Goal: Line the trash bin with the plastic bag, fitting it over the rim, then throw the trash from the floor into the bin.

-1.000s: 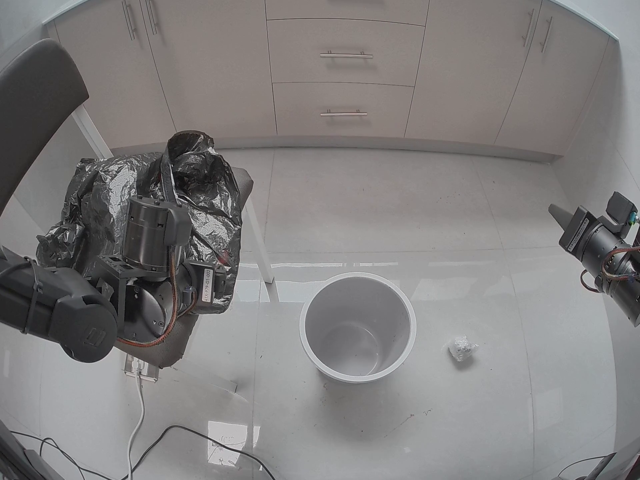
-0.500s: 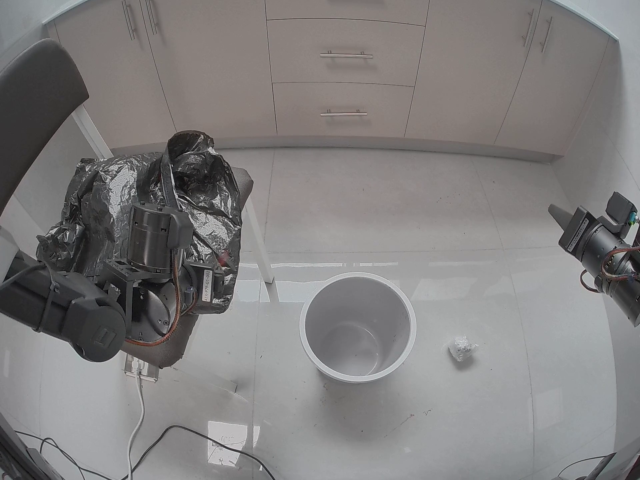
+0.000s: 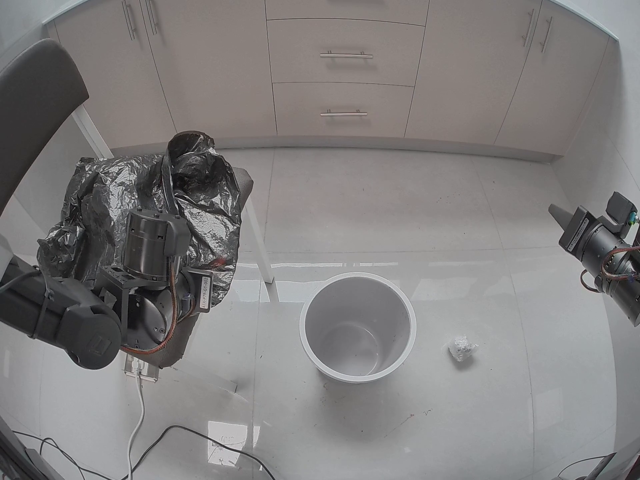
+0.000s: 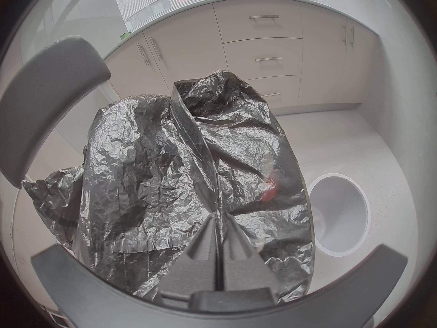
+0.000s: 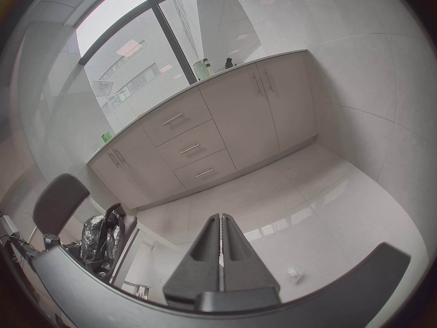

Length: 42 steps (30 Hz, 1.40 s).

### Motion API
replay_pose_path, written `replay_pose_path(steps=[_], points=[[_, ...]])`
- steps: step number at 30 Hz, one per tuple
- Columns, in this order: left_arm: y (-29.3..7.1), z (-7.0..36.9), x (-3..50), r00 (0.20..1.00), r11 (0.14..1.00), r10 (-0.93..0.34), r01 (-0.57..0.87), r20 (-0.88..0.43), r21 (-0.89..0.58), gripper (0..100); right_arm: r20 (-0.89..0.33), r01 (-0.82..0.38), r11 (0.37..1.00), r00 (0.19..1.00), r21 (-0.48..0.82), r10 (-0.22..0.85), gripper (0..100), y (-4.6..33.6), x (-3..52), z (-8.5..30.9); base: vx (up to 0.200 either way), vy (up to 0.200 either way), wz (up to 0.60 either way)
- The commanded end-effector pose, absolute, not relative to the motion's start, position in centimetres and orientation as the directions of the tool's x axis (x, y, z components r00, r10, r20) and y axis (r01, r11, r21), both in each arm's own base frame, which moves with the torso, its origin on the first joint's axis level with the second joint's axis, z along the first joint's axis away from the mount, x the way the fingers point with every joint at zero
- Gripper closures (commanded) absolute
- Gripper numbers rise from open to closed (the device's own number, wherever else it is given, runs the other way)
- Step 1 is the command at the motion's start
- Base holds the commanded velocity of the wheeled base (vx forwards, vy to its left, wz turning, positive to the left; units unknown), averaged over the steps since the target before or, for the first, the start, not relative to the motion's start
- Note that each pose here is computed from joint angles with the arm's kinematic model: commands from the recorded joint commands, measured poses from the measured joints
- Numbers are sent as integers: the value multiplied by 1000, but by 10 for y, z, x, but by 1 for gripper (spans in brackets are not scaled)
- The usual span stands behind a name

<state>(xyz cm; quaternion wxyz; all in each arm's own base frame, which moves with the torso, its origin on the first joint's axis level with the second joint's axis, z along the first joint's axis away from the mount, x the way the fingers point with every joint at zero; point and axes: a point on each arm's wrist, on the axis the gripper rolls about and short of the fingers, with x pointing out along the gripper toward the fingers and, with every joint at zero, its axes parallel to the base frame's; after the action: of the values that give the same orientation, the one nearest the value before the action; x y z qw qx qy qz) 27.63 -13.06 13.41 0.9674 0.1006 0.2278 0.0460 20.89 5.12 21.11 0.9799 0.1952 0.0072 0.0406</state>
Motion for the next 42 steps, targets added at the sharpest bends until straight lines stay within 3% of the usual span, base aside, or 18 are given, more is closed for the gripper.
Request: replay_pose_path(steps=[1, 5, 7, 8, 9, 10, 13, 22, 23, 31, 42], points=[[-127, 143, 264, 902, 978, 124, -42, -413, 203, 100, -2, -77, 921, 996, 382, 84, 100, 52, 209, 210, 0, 0, 0], [-124, 158, 248, 920, 987, 59, 5, -387, 163, 100, -6, -78, 922, 996, 380, 87, 100, 52, 208, 209, 0, 0, 0], [-121, 167, 235, 926, 990, -34, 83, -376, 116, 100, -9, -79, 925, 996, 371, 89, 100, 52, 208, 208, 0, 0, 0], [-118, 178, 222, 924, 982, -143, 177, -355, 66, 100, -11, -82, 932, 996, 354, 92, 100, 53, 208, 208, 0, 0, 0], [-118, 178, 222, 924, 982, -143, 177, -355, 66, 100, -11, -82, 932, 996, 354, 92, 100, 53, 208, 208, 0, 0, 0], [-112, 192, 203, 895, 944, -315, 330, -316, -8, 100, -20, -99, 938, 994, 332, 112, 100, 56, 211, 206, 0, 0, 0], [-105, 207, 184, 840, 877, -476, 477, -259, -65, 100, -45, -149, 936, 984, 320, 172, 100, 71, 222, 202, 0, 0, 0], [-99, 228, 161, 672, 691, -723, 704, -163, -164, 100, -125, -274, 943, 946, 187, 300, 100, 133, 270, 182, 0, 0, 0], [-99, 230, 160, 655, 672, -740, 715, -150, -191, 100, -136, -288, 940, 940, 182, 314, 0, 138, 271, 181, 0, 0, 0], [-99, 251, 149, 451, 429, -891, 796, -55, -427, 100, -169, -399, 897, 887, 190, 430, 0, 178, 267, 175, 0, 0, 0], [-98, 257, 145, 400, 346, -917, 802, 6, -488, 100, -243, -536, 788, 756, 301, 607, 0, 200, 251, 158, 0, 0, 0]])
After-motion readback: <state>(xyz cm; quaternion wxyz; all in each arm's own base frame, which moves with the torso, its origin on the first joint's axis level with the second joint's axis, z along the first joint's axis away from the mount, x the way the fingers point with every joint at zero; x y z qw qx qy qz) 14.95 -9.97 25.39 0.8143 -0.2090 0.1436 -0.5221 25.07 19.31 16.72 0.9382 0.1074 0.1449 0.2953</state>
